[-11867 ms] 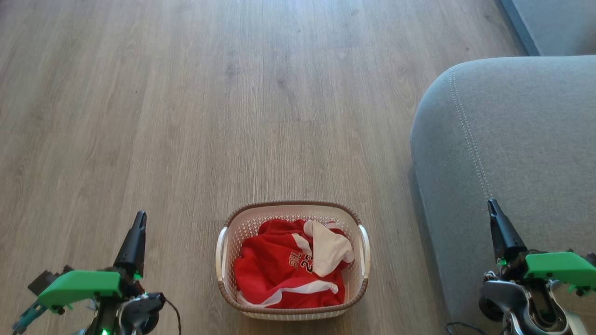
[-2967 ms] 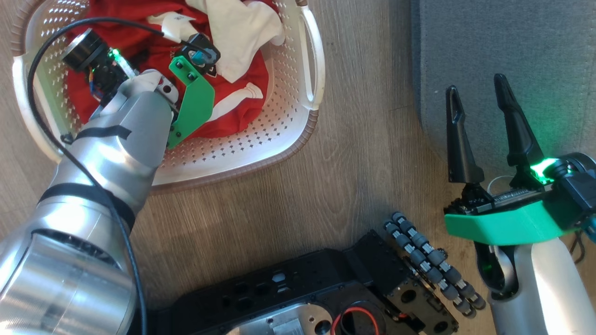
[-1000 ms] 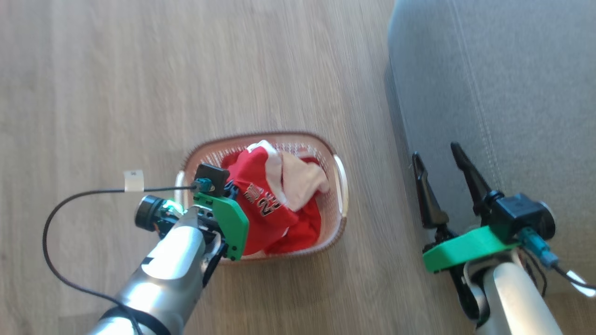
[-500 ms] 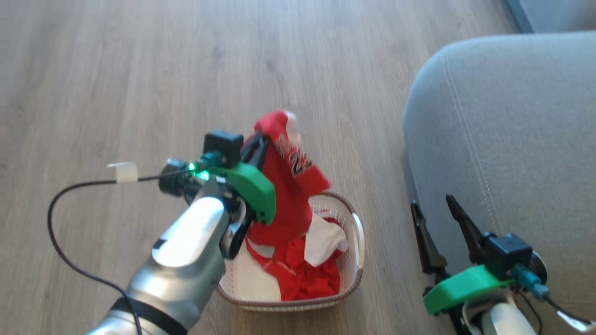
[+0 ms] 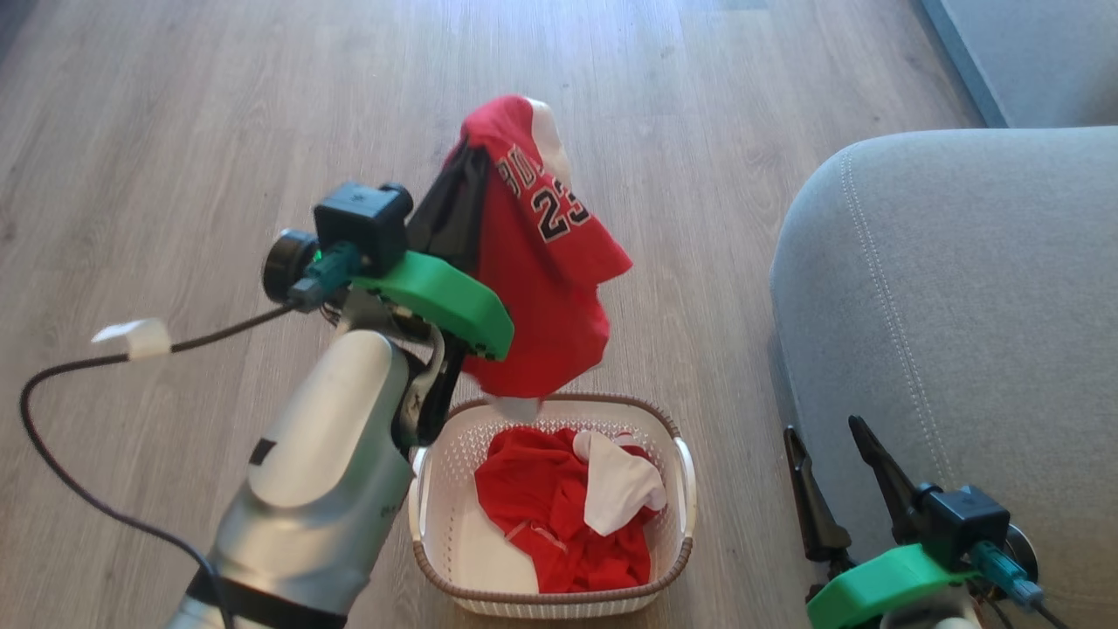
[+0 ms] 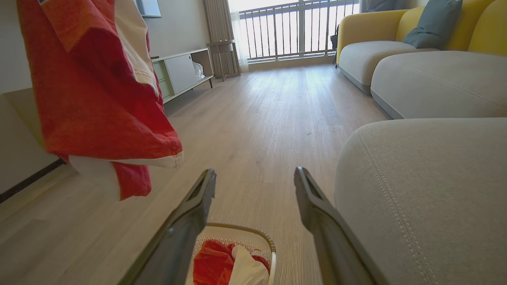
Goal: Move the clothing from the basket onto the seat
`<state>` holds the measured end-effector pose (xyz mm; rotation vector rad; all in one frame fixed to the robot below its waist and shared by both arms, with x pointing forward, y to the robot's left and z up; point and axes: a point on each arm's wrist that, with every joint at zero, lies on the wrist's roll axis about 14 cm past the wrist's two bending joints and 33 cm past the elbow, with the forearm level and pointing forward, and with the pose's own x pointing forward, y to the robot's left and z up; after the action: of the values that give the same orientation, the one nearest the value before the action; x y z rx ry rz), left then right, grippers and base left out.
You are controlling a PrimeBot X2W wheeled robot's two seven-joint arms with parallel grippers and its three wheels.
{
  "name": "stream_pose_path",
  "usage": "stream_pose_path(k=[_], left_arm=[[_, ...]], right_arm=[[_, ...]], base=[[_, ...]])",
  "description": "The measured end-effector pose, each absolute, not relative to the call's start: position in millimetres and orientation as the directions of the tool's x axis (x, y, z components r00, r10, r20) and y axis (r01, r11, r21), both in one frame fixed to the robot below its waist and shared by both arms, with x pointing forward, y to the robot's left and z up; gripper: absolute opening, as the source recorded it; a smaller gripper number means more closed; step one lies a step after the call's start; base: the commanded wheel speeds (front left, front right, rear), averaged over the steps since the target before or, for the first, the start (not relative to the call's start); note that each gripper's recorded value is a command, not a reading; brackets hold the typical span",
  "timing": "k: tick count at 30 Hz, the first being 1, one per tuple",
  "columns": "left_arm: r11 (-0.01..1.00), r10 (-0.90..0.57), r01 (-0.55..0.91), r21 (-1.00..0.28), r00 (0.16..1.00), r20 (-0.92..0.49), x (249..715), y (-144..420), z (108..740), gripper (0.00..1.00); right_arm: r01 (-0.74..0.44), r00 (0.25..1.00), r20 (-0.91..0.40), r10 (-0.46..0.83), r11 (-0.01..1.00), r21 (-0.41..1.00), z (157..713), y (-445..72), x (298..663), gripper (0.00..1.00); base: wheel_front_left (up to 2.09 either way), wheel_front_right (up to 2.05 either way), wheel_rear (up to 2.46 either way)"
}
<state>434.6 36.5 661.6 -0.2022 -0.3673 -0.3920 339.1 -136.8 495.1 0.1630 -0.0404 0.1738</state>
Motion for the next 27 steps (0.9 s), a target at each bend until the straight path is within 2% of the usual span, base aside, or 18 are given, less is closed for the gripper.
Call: stream_pose_path(k=[8,27], left_arm=[[0.898,-0.296,0.420,-0.134,0.799,0.523,420.2,41.4,711.7,0.00],[0.886,-0.305,0.444,-0.132,0.774,0.555,413.9,33.6,722.9,0.00]], right_arm=[[-0.171,0.985,0.062,0.163,0.972,0.161,497.2,-138.4,336.2,1.00],[-0.178,0.983,0.070,0.168,0.971,0.161,499.8,-136.3,334.6,1.00]], base=[[0.00,0.00,0.00],[0.00,0.00,0.00]])
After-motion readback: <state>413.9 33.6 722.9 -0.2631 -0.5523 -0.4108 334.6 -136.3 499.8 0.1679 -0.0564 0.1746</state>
